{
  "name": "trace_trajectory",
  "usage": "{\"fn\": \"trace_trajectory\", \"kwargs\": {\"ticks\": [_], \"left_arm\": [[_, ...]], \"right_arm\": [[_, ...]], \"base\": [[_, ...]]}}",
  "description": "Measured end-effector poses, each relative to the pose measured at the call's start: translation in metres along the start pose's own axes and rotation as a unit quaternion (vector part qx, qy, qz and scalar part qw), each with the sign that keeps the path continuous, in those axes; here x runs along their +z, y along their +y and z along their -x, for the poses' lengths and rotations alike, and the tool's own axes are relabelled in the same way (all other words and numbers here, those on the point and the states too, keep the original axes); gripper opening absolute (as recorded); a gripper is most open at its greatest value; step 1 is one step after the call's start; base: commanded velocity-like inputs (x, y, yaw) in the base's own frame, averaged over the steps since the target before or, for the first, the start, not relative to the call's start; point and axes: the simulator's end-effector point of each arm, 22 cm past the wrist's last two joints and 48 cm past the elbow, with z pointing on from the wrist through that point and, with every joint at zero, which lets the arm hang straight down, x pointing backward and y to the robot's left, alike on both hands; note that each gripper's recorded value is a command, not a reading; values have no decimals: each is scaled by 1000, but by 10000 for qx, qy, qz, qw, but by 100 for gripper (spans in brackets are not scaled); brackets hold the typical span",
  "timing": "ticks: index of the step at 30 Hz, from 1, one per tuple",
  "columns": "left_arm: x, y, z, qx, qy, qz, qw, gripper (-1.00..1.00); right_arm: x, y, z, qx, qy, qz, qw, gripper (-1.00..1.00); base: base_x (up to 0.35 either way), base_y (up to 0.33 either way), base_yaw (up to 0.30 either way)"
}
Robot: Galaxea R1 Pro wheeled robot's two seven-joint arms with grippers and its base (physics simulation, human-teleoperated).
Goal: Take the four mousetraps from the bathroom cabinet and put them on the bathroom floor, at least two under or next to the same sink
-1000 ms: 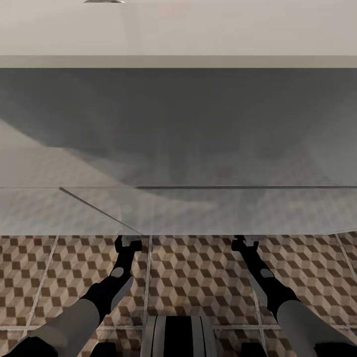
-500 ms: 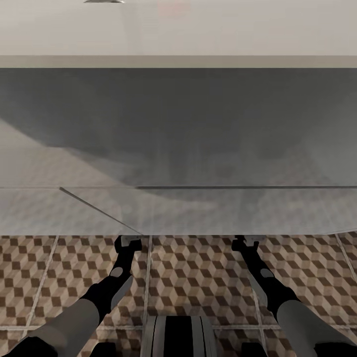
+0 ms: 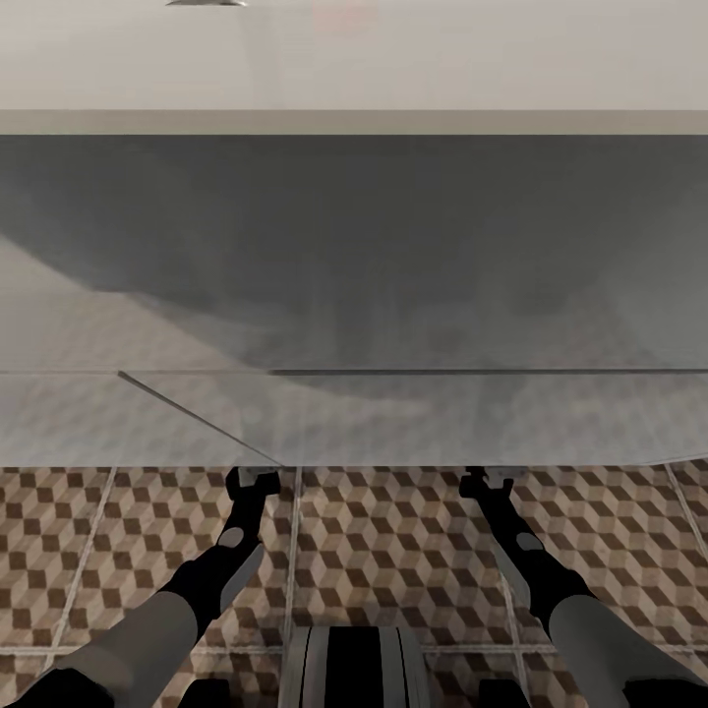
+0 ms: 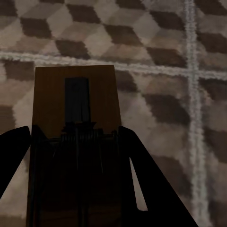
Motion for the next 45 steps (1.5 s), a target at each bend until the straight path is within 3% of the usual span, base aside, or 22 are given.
{"fn": "trace_trajectory", "kwargs": {"ticks": [45], "left_arm": [[0, -7, -2, 85, 46, -139, 9999, -100]], "right_arm": [[0, 1, 0, -12, -15, 9, 10000, -100]], "base": [[10, 0, 0]]}}
